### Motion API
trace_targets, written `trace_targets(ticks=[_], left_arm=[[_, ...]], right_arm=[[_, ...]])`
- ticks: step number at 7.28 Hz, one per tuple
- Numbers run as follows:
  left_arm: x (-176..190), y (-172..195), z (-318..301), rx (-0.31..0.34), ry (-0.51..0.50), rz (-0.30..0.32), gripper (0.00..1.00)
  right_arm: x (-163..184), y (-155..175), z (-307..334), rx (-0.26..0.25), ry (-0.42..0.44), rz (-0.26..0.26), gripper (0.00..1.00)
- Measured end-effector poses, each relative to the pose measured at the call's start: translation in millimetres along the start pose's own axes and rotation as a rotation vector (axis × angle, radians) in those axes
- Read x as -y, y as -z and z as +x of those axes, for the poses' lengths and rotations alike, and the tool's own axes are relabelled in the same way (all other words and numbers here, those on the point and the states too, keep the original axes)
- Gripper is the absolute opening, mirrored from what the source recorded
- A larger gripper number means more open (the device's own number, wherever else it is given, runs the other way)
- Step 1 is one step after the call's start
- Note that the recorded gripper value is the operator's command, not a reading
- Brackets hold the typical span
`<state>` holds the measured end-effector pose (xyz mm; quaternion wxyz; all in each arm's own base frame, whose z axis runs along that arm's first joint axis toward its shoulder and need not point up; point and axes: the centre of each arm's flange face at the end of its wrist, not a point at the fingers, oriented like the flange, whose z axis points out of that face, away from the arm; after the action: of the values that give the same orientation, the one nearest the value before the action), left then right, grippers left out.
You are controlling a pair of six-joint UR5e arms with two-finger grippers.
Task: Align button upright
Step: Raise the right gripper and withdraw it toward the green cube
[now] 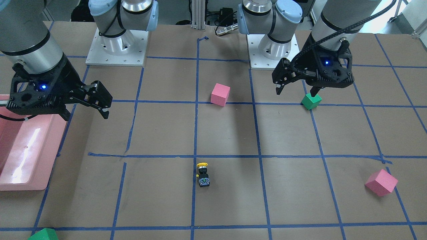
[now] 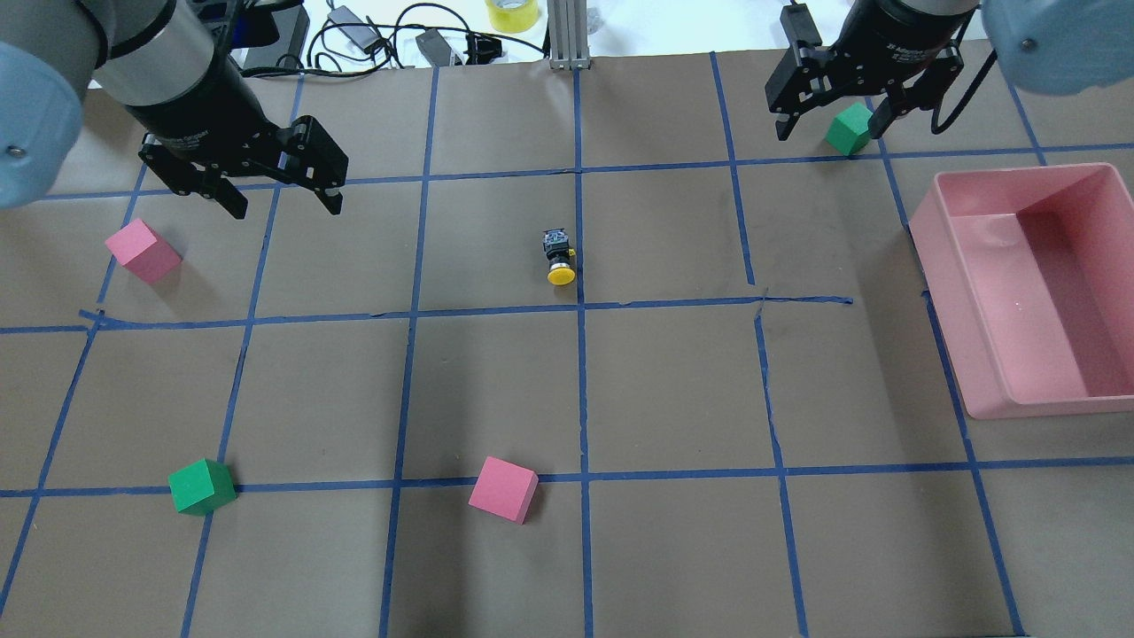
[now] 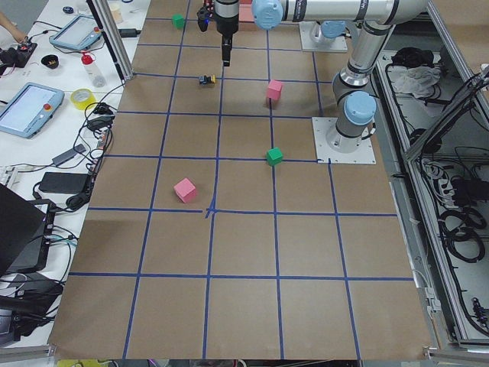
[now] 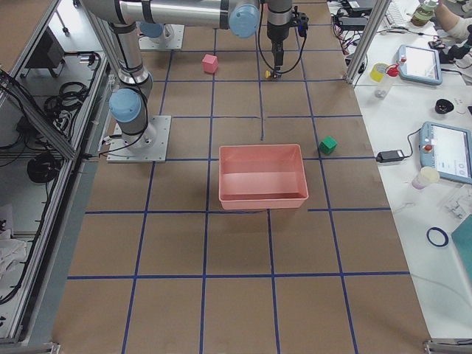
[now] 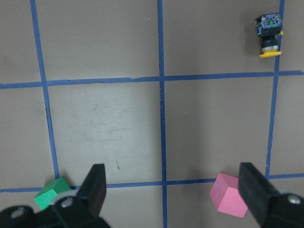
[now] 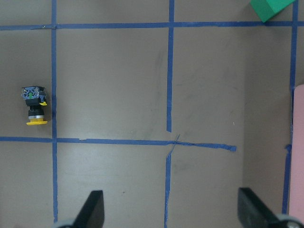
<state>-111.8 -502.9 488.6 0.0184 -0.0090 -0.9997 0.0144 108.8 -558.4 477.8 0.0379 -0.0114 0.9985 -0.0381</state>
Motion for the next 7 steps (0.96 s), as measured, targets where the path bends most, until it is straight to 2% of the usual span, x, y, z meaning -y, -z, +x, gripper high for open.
trace_targets(ticks=[1,3,7], left_arm=[[-0.1,0.2,0.1,0.000,0.000,0.000,1.00],[-0.2,0.1,0.1,-0.001,0.001,0.000,1.00],[-0.1,-0.9,0.0,0.001,0.002,-0.002,1.00]], right_arm=[[-6.6,0.5,1.9,-0.013,0.001,-0.031,1.00],[-15.0,6.7,5.8,-0.055,0.003,-0.052,1.00],[-19.3,11.7,4.8,-0.051,-0.006,-0.066,1.00]])
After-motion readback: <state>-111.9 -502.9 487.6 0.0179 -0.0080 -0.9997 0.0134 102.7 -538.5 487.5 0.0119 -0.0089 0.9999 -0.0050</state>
